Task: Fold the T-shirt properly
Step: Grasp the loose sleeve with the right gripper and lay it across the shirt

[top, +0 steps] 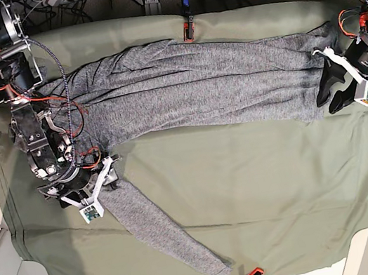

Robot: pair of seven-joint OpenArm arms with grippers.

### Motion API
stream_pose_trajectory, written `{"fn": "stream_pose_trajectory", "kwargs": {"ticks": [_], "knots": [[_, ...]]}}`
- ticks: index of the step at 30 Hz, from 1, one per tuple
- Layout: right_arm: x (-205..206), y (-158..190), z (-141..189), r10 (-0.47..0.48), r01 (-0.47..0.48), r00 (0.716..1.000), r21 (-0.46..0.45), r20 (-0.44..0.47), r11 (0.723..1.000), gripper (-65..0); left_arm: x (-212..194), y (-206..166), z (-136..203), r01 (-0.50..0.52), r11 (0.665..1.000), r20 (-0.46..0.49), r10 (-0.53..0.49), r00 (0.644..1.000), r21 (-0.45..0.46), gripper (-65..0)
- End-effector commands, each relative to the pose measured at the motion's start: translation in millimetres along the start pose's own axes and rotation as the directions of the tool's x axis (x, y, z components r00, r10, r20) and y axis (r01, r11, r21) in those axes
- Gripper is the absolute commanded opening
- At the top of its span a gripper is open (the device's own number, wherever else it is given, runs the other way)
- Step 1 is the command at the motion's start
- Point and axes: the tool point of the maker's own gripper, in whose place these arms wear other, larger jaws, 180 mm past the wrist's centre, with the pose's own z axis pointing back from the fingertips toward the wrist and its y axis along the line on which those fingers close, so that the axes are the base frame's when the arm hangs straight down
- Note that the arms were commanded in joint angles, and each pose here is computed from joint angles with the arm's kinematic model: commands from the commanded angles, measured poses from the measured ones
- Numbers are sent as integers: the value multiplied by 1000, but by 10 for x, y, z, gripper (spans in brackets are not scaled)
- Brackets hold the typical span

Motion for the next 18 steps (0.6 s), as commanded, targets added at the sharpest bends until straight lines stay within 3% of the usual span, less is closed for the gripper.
{"fn": "stream_pose_trajectory", "kwargs": {"ticks": [1,7,9,13,18], "knots": [[250,-142,23,3,-1,998,-34,62,999,-247,168,60,26,19,1000,46,-19,999,2,-402],[71,-53,-52,-7,7,1000,-11,13,1000,-260,171,60,26,18,1000,47,-18,999,2,-402],[55,-37,-58,-11,11,1000,-9,11,1000,-347,178,59,26,15,1000,51,-15,999,1,-402],[115,-33,-49,-12,12,999,-7,36,1000,-636,263,35,30,-1,1000,82,2,997,-8,-402],[282,90,30,-15,13,996,16,91,1000,-650,473,-61,34,46,999,126,-42,991,-26,-402]]}}
